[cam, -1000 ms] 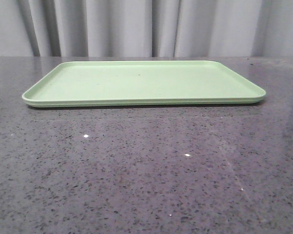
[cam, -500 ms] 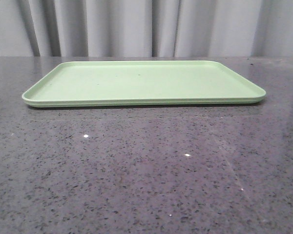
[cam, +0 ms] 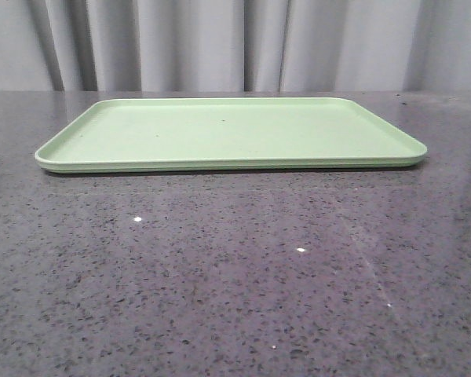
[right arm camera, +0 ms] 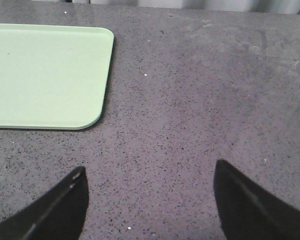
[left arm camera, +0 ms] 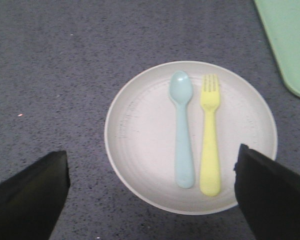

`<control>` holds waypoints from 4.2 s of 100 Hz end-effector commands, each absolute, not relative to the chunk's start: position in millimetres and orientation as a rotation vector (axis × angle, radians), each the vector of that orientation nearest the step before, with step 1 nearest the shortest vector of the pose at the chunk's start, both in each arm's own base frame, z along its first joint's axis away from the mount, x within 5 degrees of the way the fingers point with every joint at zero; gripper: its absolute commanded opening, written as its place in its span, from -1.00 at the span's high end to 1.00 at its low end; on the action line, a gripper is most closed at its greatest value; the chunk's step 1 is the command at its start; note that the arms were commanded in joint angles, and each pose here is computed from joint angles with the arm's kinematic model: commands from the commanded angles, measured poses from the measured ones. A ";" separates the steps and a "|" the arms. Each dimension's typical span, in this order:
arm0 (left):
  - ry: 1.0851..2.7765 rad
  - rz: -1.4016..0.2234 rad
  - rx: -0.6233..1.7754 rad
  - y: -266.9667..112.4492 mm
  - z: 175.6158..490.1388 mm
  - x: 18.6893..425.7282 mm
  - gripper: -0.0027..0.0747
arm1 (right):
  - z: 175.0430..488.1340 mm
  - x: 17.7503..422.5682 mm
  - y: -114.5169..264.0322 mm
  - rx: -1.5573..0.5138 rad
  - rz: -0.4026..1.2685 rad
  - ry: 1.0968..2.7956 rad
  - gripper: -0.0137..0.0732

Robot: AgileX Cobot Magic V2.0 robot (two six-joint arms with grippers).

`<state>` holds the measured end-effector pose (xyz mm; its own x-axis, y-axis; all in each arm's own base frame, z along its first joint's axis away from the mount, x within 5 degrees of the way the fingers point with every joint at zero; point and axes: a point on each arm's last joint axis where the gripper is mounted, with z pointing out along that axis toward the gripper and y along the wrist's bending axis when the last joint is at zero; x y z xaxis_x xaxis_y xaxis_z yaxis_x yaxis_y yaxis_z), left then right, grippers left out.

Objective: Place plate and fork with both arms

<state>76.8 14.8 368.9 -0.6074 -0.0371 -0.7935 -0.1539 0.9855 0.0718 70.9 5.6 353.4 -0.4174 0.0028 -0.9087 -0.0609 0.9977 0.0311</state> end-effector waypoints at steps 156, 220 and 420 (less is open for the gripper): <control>2.371 0.201 -0.494 83.2 287.8 209.7 -0.74 | 369.3 74.3 5.8 -0.044 0.070 1.906 -0.54; 2.440 0.171 -0.536 90.9 265.5 225.1 -0.71 | 369.3 74.3 5.8 -0.044 0.070 1.906 -0.54; 2.275 -0.053 -0.694 98.4 286.1 209.7 0.98 | 369.7 74.4 5.8 -0.043 0.070 1.902 -0.54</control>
<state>209.3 98.0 267.3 -0.6473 -0.5019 -0.5737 -0.4707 0.8552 -0.2171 70.9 5.8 353.4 -0.4174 0.0020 -0.9087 -0.0628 0.9975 0.0311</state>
